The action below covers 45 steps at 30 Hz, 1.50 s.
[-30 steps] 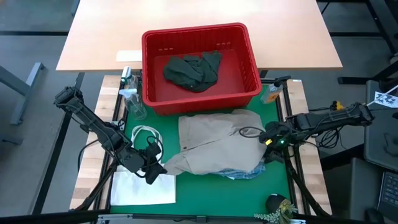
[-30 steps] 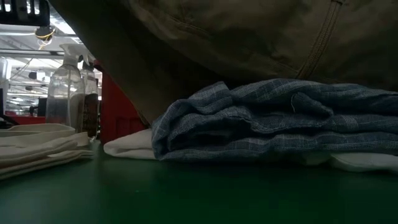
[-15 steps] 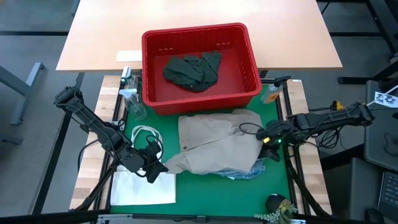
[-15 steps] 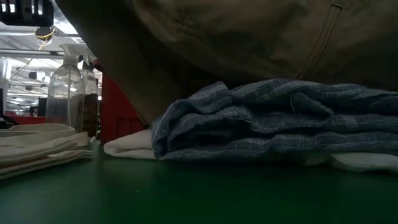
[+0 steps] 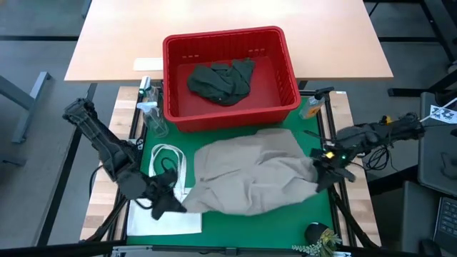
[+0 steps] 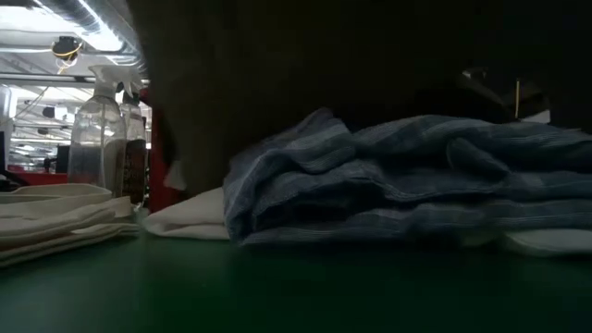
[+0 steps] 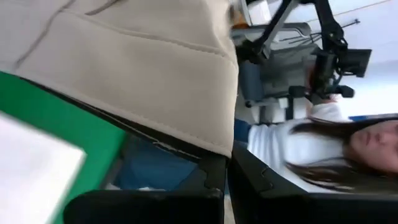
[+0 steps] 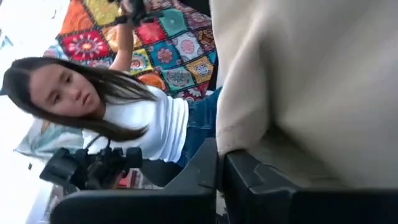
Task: Fold Laundry from Bin
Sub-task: Fold the light brown shorts
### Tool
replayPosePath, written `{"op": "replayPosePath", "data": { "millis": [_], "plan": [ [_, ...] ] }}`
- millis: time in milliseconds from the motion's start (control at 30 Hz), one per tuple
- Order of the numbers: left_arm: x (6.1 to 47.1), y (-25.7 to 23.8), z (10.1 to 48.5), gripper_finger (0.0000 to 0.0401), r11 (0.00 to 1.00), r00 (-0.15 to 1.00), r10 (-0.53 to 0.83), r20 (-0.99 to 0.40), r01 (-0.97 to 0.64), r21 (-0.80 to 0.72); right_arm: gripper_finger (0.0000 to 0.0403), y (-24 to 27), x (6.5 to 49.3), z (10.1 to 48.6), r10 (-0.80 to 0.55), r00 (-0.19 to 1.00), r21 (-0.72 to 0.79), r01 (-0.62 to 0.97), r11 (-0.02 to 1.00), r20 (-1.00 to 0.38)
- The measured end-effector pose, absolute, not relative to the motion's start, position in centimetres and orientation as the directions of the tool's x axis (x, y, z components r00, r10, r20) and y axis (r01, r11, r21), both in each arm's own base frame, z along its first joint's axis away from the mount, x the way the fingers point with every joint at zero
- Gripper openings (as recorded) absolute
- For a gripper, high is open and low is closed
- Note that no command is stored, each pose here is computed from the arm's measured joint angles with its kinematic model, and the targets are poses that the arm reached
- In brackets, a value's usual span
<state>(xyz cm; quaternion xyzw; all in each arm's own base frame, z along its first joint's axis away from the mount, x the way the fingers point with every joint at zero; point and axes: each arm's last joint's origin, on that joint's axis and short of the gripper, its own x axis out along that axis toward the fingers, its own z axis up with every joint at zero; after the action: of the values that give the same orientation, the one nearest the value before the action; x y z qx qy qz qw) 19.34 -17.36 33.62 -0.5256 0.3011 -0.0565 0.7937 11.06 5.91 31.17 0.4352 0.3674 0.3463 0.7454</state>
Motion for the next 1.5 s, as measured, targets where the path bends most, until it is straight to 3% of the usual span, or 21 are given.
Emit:
{"op": "replayPosePath", "data": {
  "millis": [100,300,500,733,833,900,1000,1200,1367,1500],
  "plan": [
    [18.7,-18.3,33.4,0.0,0.375,0.802,-0.42,-0.426,-0.274,-0.886,0.0005,7.2,10.3,31.6,0.843,0.475,0.896,-0.213,0.39,-0.253],
    [19.0,-21.0,31.0,0.0,0.315,0.747,-0.429,-0.507,-0.403,-0.86,0.0008,10.8,9.2,29.7,0.855,0.357,0.898,-0.087,0.431,-0.376],
    [20.2,-23.0,27.7,0.0007,0.342,0.678,-0.413,-0.607,-0.502,-0.794,0.0006,13.7,9.1,28.2,0.818,0.333,0.855,-0.059,0.515,-0.47],
    [20.7,-23.6,26.7,0.0003,0.41,0.633,-0.451,-0.629,-0.478,-0.776,0.0005,14.9,9.8,30.3,0.885,0.396,0.895,-0.26,0.362,-0.243],
    [20.7,-23.8,26.9,0.0002,0.412,0.646,-0.467,-0.604,-0.445,-0.795,0.0004,15.1,9.7,31.4,0.924,0.36,0.891,-0.368,0.266,-0.127],
    [20.7,-23.9,27.0,0.0002,0.405,0.649,-0.473,-0.596,-0.441,-0.801,0.0007,15.2,9.7,31.4,0.933,0.339,0.887,-0.384,0.257,-0.124],
    [20.7,-23.9,26.9,0.0003,0.384,0.647,-0.471,-0.599,-0.461,-0.8,0.0007,15.2,9.7,30.4,0.919,0.323,0.893,-0.31,0.326,-0.224],
    [21.3,-24.2,25.7,0.0006,0.397,0.636,-0.444,-0.631,-0.492,-0.775,0.0004,15.2,9.6,26.8,0.813,0.226,0.836,0.013,0.548,-0.536],
    [21.9,-24.9,23.8,0.0007,0.431,0.615,-0.403,-0.678,-0.526,-0.734,0.0014,15.1,9.7,25.2,0.721,0.2,0.745,0.09,0.66,-0.663],
    [22.5,-25.3,21.9,0.0007,0.397,0.587,-0.371,-0.72,-0.6,-0.694,0.0015,15.4,9.9,24.6,0.686,0.204,0.713,0.108,0.693,-0.698]
  ]
}}
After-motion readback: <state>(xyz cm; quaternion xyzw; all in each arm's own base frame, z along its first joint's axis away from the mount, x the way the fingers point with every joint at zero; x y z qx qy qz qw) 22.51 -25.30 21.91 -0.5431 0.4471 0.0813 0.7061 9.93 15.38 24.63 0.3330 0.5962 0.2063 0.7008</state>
